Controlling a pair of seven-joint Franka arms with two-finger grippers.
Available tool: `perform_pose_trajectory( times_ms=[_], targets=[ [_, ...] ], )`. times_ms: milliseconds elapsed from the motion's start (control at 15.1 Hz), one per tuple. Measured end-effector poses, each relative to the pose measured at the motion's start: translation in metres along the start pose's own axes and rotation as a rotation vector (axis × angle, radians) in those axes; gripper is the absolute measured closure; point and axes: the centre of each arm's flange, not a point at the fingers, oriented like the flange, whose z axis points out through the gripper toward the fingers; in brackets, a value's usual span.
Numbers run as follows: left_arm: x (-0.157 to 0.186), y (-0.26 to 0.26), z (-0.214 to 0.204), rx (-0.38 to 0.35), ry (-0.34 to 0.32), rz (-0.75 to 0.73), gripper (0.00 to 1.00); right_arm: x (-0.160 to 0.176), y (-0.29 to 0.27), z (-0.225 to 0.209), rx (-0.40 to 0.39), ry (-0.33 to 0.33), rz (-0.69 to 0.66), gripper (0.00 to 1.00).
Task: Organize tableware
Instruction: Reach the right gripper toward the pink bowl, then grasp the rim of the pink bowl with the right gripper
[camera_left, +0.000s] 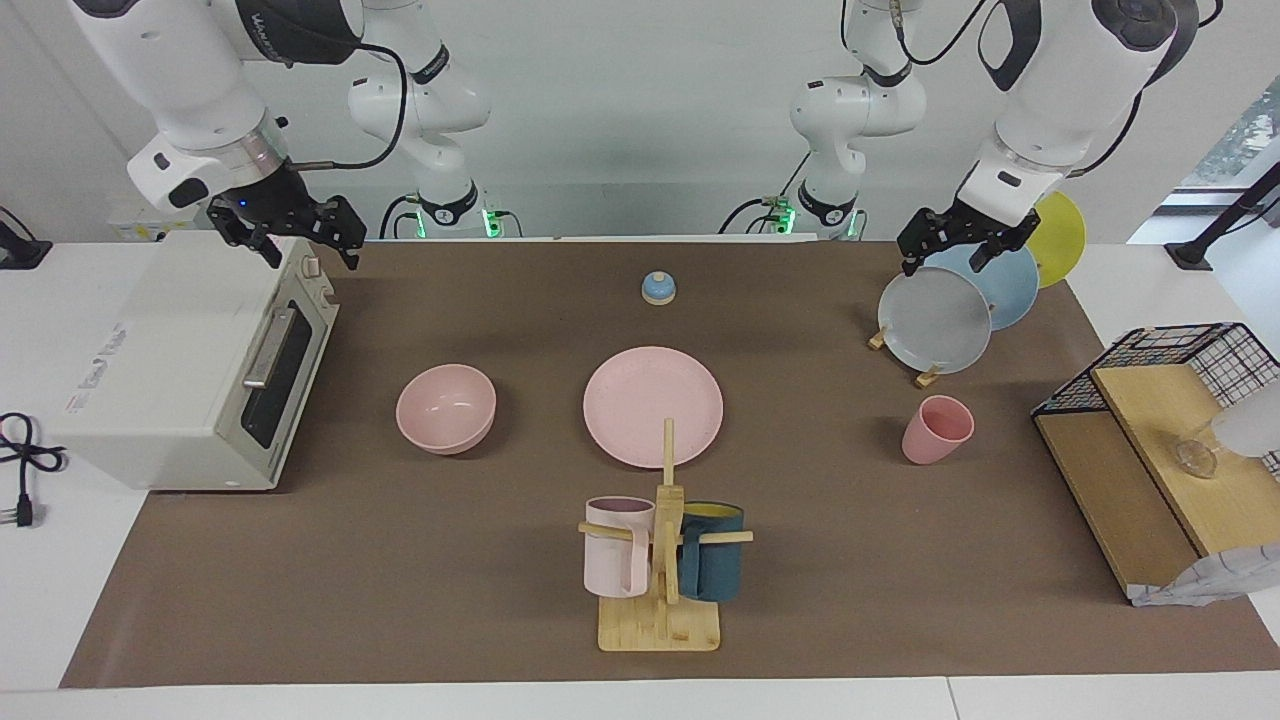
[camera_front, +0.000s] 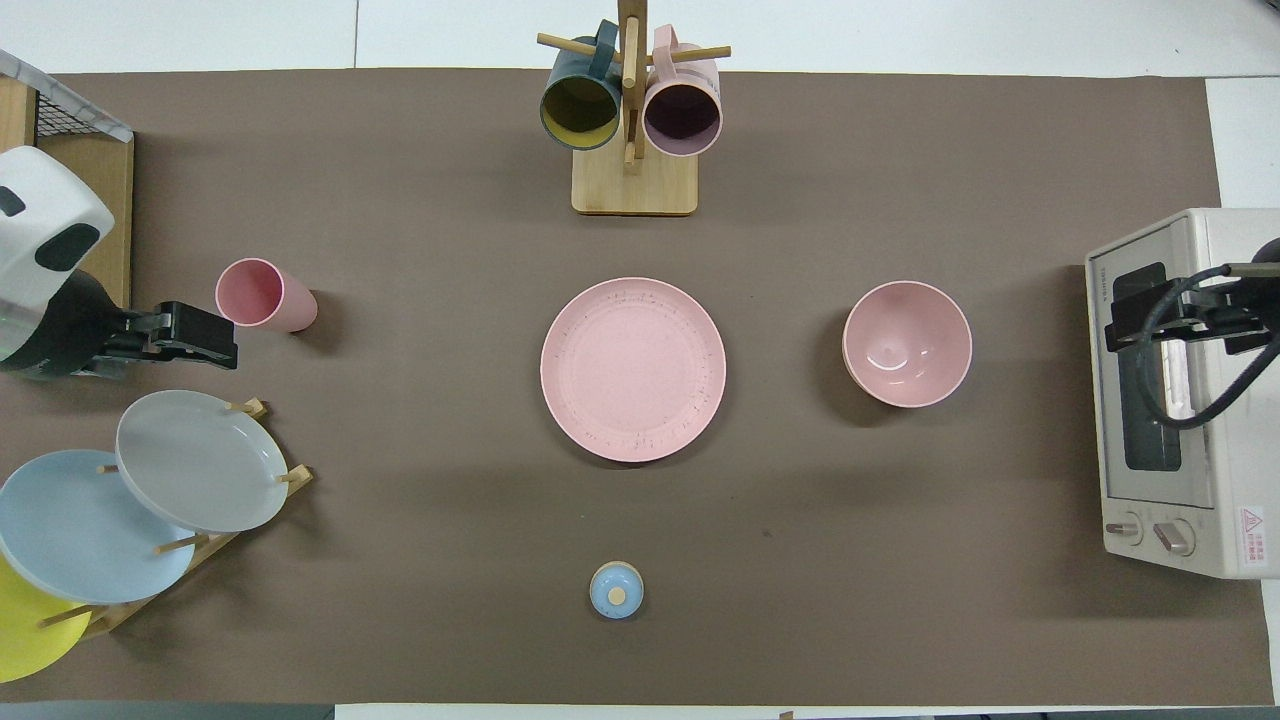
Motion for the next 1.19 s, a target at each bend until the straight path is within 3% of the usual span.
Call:
perform_pose_trajectory(
  times_ms=[464,729,994,1193],
  targets=[
    [0.000,0.000,0.000,0.000,0.000,0.000,0.00,0.002,-0.006,0.003,0.001,0.008,-0.013,0.00],
    [0.000,0.000,0.000,0.000,0.000,0.000,0.00,0.009,-0.074,0.020,-0.005,0.068,-0.115,0.00],
    [0.000,0.000,0.000,0.000,0.000,0.000,0.00,0.041,-0.162,0.090,-0.011,0.108,-0.131,0.00],
    [0.000,0.000,0.000,0.000,0.000,0.000,0.00,0.069,-0.181,0.174,-0.012,0.129,-0.111,0.00]
  ],
)
